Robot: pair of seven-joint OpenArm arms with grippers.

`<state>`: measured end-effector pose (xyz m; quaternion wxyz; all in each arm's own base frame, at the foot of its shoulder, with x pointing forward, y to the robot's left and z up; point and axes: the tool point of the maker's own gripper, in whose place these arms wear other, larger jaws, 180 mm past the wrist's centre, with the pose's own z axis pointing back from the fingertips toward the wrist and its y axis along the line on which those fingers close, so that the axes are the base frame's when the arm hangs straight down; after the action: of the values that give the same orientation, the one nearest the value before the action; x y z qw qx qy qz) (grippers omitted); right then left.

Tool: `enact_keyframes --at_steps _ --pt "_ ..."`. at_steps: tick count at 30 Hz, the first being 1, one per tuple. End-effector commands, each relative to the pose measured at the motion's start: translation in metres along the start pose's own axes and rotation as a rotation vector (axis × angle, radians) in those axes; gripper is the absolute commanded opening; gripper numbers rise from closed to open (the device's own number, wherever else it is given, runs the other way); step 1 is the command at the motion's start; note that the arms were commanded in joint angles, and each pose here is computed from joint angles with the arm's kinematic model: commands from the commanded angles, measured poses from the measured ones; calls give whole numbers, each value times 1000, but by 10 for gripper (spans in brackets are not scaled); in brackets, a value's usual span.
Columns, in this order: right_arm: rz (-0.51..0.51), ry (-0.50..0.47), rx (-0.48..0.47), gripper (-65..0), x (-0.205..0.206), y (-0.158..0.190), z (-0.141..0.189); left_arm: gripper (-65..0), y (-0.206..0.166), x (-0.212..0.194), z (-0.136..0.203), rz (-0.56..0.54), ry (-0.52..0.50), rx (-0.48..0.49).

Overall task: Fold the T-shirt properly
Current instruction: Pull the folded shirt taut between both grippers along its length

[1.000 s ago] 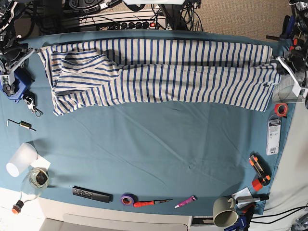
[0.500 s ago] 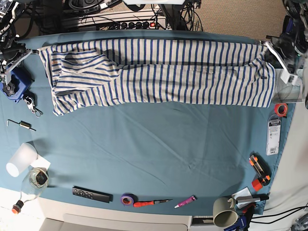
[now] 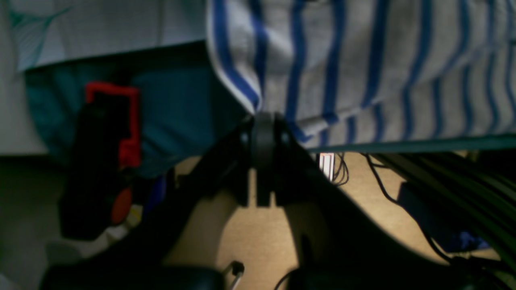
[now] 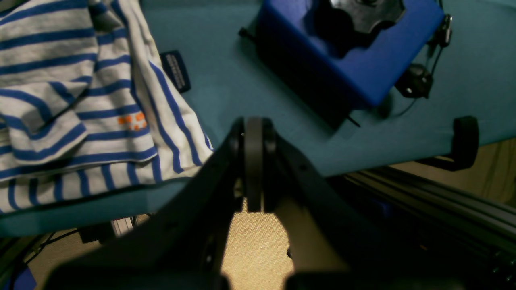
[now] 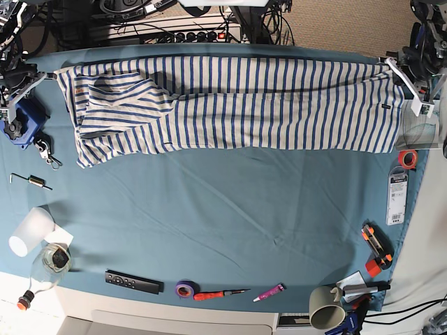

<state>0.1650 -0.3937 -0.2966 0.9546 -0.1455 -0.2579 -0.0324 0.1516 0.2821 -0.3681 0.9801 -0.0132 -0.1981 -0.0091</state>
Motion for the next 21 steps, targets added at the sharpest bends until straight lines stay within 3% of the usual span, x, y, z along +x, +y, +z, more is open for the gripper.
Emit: enact_keyframes --at_steps 1,11,12,15,17,21 --pt "14 -40 -23 -650 12 -8 6 -650 6 3 5 -18 -6 25" --pt "9 -64 -3 -650 17 -4 6 -650 5 -8 6 -21 4 20" --pt "11 -68 11 -650 18 -2 6 -625 5 -7 6 -21 -4 20" --pt "45 -68 39 -650 18 4 6 -394 5 -5 6 -20 -15 20" --pt "48 -67 39 -650 17 4 6 -293 5 -5 6 -20 -15 20" --pt "48 -66 39 -640 17 4 6 -272 4 -8 7 -22 7 24"
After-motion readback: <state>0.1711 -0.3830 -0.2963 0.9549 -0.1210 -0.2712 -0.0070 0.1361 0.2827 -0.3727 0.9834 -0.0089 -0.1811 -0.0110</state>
